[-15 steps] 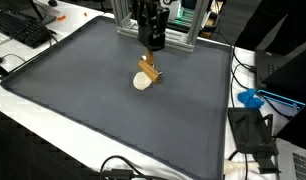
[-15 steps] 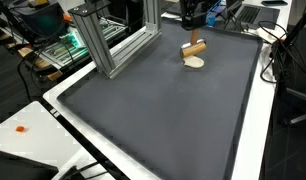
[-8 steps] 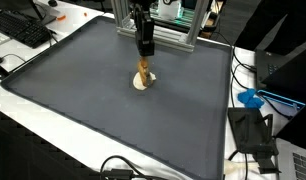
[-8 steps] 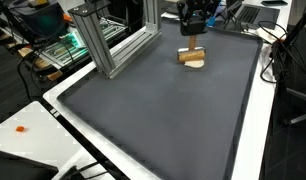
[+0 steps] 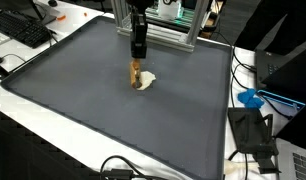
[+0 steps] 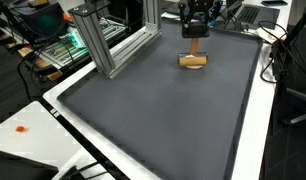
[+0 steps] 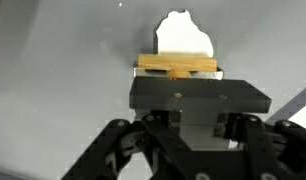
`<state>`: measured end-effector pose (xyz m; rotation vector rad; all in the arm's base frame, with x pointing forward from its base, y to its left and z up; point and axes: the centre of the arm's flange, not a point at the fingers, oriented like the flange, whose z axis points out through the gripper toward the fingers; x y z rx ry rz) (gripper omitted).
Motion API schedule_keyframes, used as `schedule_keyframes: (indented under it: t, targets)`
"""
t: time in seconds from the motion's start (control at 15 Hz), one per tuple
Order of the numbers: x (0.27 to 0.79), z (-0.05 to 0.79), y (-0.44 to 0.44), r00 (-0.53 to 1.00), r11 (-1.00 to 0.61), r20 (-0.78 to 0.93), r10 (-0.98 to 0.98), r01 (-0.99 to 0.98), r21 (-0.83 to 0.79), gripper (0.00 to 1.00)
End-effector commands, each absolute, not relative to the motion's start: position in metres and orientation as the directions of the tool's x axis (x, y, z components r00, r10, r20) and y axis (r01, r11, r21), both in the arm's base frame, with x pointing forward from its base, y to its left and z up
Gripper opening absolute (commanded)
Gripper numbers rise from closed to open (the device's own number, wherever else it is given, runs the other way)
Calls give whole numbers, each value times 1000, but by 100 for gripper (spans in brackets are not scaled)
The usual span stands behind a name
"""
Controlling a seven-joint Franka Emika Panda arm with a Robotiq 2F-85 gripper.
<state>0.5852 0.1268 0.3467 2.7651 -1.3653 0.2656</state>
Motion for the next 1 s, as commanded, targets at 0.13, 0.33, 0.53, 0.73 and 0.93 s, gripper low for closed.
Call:
schedule_keyframes:
  t: [0.13,0.33,0.53,0.73,0.93]
  targets:
    - [581,332,139,608,-610,70,-791,-792,-10,34]
    - [574,327,141,613,-613,22,-790,-790,-9,34]
    - [568,321,143,622,-622,4,-783,-783,-8,34]
    - [564,317,145,627,-627,-4,-779,-779,-4,34]
    - [561,315,150,642,-642,-13,-767,-767,4,34]
